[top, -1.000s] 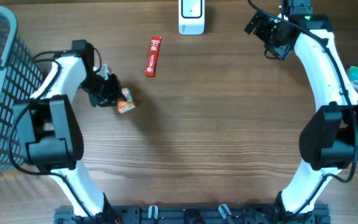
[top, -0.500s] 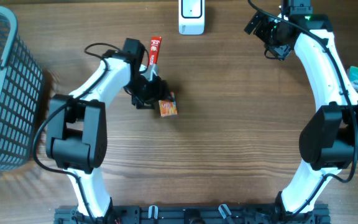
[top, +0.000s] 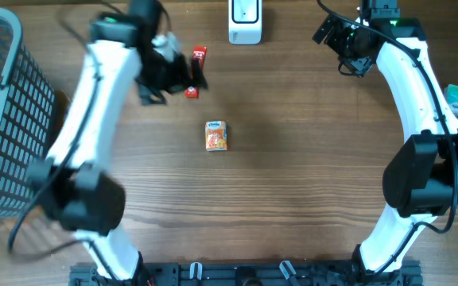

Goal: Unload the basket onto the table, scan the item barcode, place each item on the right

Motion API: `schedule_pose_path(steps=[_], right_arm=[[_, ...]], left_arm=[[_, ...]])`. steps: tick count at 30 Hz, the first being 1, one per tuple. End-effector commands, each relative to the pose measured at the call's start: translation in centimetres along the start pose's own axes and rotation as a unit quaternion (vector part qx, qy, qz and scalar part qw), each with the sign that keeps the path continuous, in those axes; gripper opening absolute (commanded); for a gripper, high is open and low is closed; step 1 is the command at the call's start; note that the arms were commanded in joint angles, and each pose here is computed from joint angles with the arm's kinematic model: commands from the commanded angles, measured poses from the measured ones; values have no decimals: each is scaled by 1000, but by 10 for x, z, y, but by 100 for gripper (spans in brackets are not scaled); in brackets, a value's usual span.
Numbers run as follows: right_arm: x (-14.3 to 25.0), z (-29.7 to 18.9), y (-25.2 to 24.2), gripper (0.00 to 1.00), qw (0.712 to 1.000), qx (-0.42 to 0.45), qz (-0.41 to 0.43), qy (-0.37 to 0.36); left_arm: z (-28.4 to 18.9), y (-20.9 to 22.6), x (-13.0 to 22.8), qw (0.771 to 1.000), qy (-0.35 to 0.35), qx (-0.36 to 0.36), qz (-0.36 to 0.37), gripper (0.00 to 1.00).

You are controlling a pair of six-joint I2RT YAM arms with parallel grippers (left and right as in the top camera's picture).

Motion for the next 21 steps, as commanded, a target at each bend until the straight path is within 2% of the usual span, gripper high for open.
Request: schedule_pose_path(steps=[1,4,7,11,13,15,17,19,21], right_arm=[[-3,-3,3,100,1000,-4,2,-6],[-3,-3,3,100,1000,-4,2,-6],[-2,-3,4,100,1000,-6,7,-5],[0,-3,6,100,1000,-12,19,1],[14,-5,21,100,996,-59,41,44],[33,-16,57,100,980,-168,-14,103],[47,-25,82,100,958,-241,-99,118],[66,-30,98,99,943,-263,-162,125],[87,-28,108,100,936,-249,-213,131]], left_arm=[[-106,43,-17,977,-178,-82,-83,100],[-154,81,-14,949,-250,-101,-162,100],[-184,119,-6,925,-284,-105,-232,100],[-208,177,6,891,-298,-129,-316,100],[-212,200,15,879,-289,-141,-352,100],[-216,221,24,866,-282,-152,-385,100],[-219,231,28,858,-284,-155,-400,100],[-222,238,31,852,-286,-157,-409,100],[-223,241,32,849,-287,-159,-414,100]])
Point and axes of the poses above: each gripper's point midway between its finger pads, its own z axis out along the fingers, its own y axis along the line the jaws close on, x = y × z, the point moved 1 cm from there along -z, back along the fingers, and after that the axes turned 2 degrees about -z, right-handed, at the moved point
